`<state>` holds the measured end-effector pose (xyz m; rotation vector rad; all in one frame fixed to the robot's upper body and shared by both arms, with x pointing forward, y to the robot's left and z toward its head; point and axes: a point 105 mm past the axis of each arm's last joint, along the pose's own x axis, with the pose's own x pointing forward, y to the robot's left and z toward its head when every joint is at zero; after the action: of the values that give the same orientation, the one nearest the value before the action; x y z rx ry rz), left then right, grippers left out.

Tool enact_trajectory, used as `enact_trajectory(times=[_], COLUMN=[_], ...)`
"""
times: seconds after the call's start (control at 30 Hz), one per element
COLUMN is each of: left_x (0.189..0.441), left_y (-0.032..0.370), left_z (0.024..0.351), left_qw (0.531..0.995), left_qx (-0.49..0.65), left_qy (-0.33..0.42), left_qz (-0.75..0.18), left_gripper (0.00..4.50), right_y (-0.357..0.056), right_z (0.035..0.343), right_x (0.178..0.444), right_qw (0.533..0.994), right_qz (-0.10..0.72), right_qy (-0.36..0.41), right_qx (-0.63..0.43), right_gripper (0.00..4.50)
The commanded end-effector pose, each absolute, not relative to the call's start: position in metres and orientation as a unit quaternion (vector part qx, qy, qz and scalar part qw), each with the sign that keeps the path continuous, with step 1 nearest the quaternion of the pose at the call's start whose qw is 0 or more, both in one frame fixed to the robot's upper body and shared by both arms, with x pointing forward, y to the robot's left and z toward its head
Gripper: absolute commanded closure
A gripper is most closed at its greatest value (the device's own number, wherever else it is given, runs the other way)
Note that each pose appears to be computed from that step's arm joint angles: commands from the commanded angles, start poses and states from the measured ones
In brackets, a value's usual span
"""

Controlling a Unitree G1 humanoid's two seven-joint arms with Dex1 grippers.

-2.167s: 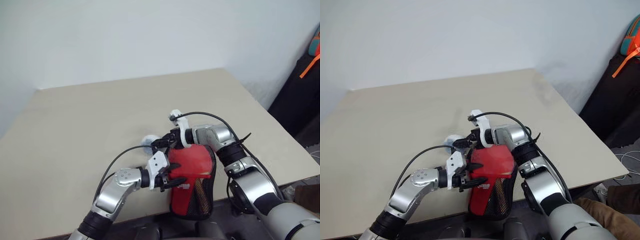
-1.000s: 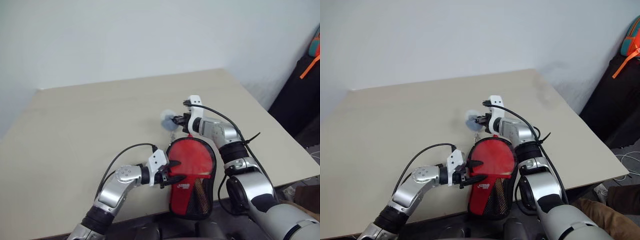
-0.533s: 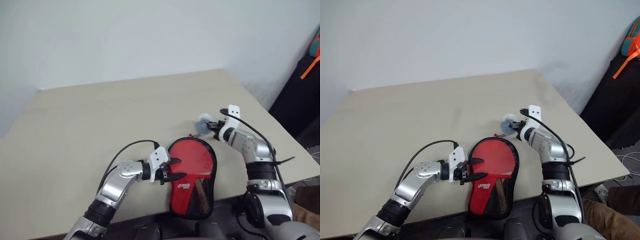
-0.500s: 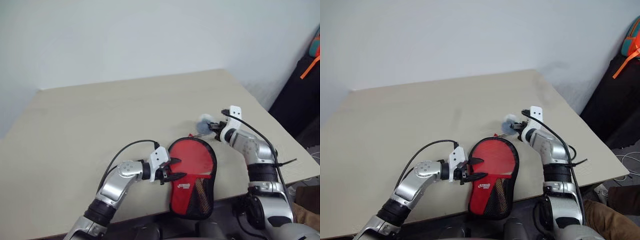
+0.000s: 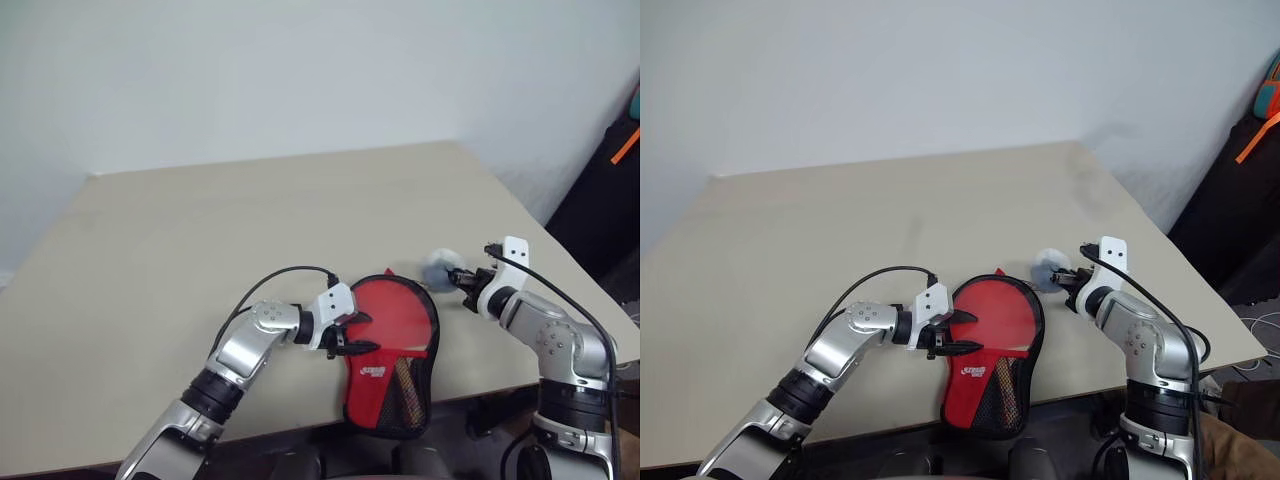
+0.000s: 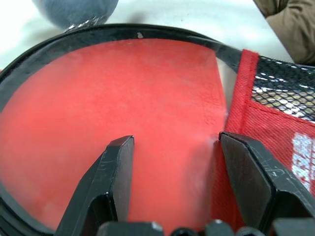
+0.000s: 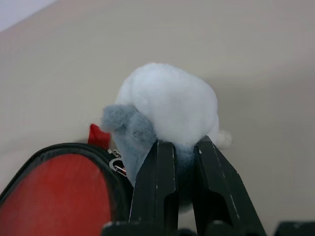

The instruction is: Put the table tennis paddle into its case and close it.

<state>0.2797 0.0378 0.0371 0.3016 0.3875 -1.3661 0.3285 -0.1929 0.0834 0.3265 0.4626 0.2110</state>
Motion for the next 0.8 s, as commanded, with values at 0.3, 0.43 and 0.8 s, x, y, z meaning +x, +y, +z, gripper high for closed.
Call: enact_trajectory(times=[0.3,0.43,0.8], left_x=[0.263,0.261,0.251], left_y=[0.056,0.056,0.058], left_z=[-0.014,-0.015,-0.018], left_qw=[0.737,0.737,0.737], left_qx=[0.132,0.124,0.11], left_qy=[0.3,0.304,0.317], left_qz=[-0.592,-0.59,-0.587], left_gripper=[1.62,1.62,1.62], right_y=[-0.226,-0.213,-0.188], right_z=[0.096,0.092,0.099], right_x=[0.253,0.223,0.162], right_qw=[0.954,0.937,0.877], right_qz=[0.128,0.195,0.349], right_qy=[0.234,0.263,0.317], right_qx=[0.135,0.119,0.089], right_gripper=[4.5,4.5,4.5])
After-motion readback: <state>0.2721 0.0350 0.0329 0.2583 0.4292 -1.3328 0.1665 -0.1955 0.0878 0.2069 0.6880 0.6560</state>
